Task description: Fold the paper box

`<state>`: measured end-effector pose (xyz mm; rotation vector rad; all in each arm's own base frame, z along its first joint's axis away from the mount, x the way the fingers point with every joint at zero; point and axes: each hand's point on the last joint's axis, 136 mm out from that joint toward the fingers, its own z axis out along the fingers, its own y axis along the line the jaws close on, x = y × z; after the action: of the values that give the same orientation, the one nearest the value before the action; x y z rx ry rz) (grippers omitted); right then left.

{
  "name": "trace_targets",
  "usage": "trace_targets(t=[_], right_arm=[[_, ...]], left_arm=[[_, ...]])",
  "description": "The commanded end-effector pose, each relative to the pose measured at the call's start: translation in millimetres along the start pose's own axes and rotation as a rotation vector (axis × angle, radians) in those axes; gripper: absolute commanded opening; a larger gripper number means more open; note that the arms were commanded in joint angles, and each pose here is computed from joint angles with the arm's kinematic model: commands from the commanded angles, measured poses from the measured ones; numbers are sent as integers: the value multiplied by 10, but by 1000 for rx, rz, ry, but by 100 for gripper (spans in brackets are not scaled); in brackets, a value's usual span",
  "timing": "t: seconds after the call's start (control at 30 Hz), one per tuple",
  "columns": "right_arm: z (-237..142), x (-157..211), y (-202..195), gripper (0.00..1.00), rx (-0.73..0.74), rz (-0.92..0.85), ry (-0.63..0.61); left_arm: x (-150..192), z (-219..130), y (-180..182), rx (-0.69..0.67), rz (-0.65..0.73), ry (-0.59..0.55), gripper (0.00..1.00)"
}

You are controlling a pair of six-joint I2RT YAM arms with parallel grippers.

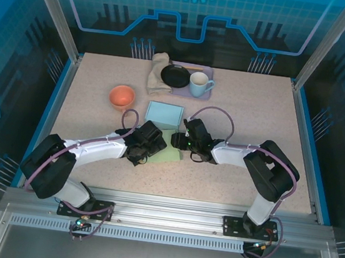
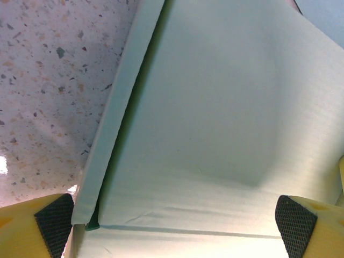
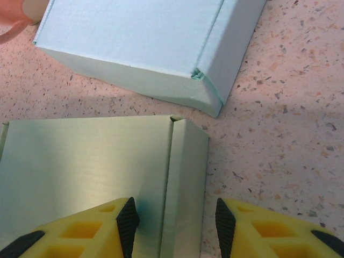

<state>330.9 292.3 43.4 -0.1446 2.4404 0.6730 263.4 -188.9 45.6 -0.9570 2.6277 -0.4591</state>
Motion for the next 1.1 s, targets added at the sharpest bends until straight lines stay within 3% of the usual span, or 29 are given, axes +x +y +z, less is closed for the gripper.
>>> trace_targets(t=[0.0,1.07], right_arm=[[63,503,-287,46,100,-5,145],[-230,473,-189,46,75,-63,120]], left_arm=[[54,50,84,-24,-13,16,99],[-68,219,401,-167,19,-69,92]])
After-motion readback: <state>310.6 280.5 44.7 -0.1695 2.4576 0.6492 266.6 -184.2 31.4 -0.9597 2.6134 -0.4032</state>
